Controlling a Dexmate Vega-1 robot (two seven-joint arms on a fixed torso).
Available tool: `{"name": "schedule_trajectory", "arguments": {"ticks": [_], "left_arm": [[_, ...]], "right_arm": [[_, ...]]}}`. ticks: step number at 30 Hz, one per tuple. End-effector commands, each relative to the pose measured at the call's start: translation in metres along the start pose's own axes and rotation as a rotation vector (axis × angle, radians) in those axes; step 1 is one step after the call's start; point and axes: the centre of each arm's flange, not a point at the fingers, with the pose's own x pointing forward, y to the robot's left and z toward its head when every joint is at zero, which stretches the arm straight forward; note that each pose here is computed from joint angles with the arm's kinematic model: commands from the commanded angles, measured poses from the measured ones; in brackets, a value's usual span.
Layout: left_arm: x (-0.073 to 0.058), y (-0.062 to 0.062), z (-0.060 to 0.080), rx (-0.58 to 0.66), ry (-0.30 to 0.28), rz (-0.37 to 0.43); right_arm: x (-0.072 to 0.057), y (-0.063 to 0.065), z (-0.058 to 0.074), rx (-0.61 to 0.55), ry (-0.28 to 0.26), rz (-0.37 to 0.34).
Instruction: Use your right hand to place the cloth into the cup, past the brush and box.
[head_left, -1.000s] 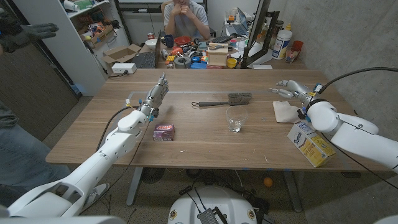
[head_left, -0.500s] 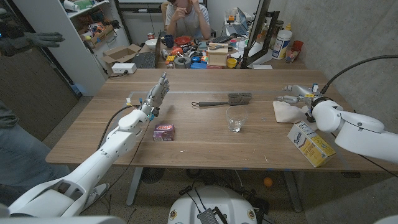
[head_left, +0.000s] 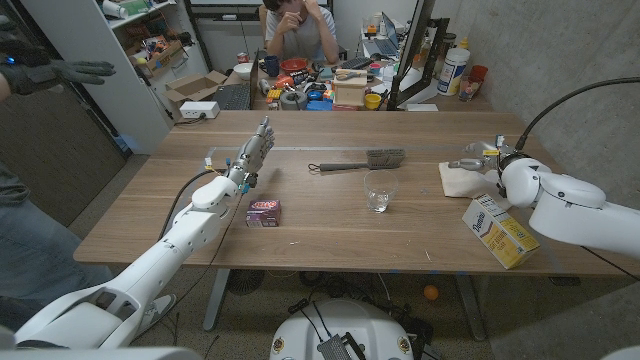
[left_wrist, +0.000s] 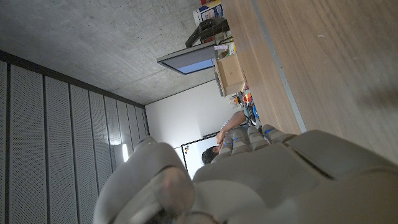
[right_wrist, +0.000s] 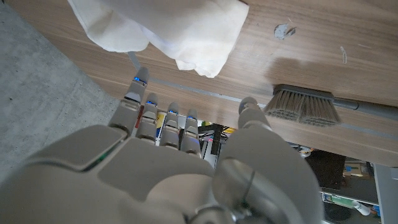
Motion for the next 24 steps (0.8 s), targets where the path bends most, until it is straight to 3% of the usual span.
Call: {"name": "schedule_trajectory", "arguments": {"ticks": [1, 11, 24], "left_arm": [[-0.005, 0.003, -0.003, -0.002, -0.001, 0.006], [-0.004, 0.004, -0.003, 0.002, 0.001, 0.005], [-0.004, 0.000, -0.009, 0.002, 0.012, -0.016]], "right_arm": [[0.010, 0.007, -0.009, -0.038, 0.105, 0.038], [0.021, 0.014, -0.017, -0.042, 0.193, 0.079], [0.036, 0.025, -0.033, -0.014, 0.221, 0.093]]}}
